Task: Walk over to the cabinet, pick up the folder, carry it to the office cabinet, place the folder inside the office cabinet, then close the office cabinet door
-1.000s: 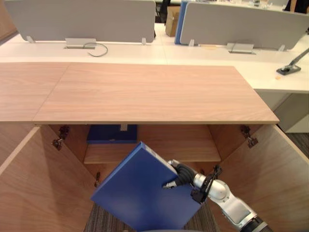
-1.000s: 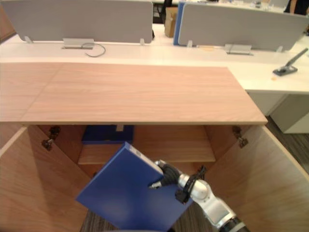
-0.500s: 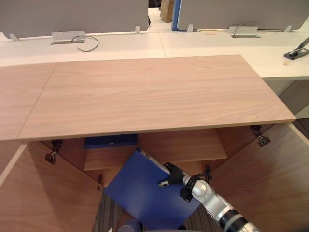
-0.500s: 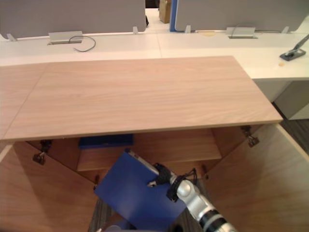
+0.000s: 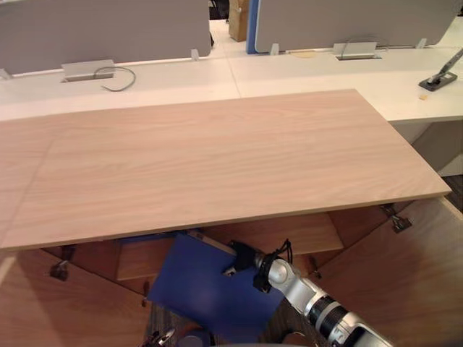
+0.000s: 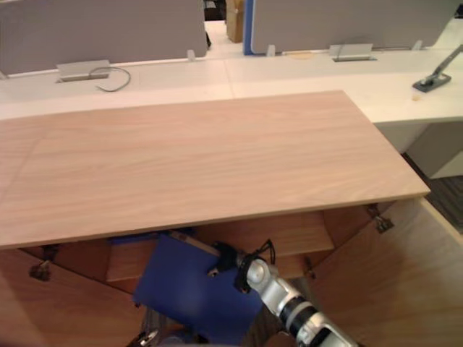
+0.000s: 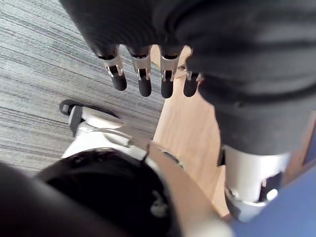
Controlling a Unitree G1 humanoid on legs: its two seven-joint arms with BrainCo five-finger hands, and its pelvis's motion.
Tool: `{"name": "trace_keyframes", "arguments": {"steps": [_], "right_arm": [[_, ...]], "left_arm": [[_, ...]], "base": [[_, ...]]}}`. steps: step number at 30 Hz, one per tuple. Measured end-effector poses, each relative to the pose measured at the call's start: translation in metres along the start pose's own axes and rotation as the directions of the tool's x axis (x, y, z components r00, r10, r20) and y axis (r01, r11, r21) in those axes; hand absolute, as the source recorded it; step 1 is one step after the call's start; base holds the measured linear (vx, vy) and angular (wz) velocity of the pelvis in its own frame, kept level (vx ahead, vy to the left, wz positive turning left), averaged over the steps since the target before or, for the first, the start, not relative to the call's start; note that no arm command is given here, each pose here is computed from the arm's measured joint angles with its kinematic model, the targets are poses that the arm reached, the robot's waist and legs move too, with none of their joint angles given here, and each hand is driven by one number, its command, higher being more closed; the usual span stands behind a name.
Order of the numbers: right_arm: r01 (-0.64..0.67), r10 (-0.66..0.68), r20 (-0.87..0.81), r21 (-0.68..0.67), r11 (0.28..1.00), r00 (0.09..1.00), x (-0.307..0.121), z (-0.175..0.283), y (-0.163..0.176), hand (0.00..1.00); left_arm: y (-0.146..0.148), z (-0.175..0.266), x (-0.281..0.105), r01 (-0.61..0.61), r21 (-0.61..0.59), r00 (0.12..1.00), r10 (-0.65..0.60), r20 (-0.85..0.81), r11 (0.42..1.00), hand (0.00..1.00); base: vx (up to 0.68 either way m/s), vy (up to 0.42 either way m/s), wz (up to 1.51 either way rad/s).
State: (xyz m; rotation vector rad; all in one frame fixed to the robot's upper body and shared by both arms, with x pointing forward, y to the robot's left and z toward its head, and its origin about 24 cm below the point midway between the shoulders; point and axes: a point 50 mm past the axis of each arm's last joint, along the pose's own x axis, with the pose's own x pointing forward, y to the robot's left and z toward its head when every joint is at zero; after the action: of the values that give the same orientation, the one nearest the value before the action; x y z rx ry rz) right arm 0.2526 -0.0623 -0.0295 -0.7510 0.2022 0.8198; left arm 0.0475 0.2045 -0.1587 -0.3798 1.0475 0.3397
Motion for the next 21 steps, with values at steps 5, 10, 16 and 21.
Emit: {"name": "trace_keyframes", "arguments": {"steps": [5,10,16,21], "right_arm": [[0.03,-0.03,0.013,0.026,0.999,0.999,0.0,0.002,-0.016,1.0],[0.113,-0.124,0.031,0.24,0.964,0.992,-0.008,-0.004,-0.045,1.0],[0.221,-0.36,0.061,0.692,0.688,0.931,-0.02,-0.006,-0.09,1.0],[-0.095,-0.665,0.03,0.994,-0.062,0.747,-0.009,0.055,-0.111,1.0]], "left_arm": [[-0.003,0.005,0.002,0.01,-0.011,1.0,-0.01,0.018,1.0,0.0],[-0.01,0.013,0.007,0.03,-0.011,0.999,-0.03,0.031,0.999,0.0],[-0.013,0.014,0.008,0.049,-0.001,0.998,-0.049,0.031,0.999,0.0],[-0.025,0.023,0.009,0.063,-0.016,0.995,-0.062,0.075,0.998,0.0]], "base": [[-0.04,-0.139,0.1],[-0.08,-0.044,0.2],[-0.02,0.037,0.15],[-0.04,0.015,0.17]]}}
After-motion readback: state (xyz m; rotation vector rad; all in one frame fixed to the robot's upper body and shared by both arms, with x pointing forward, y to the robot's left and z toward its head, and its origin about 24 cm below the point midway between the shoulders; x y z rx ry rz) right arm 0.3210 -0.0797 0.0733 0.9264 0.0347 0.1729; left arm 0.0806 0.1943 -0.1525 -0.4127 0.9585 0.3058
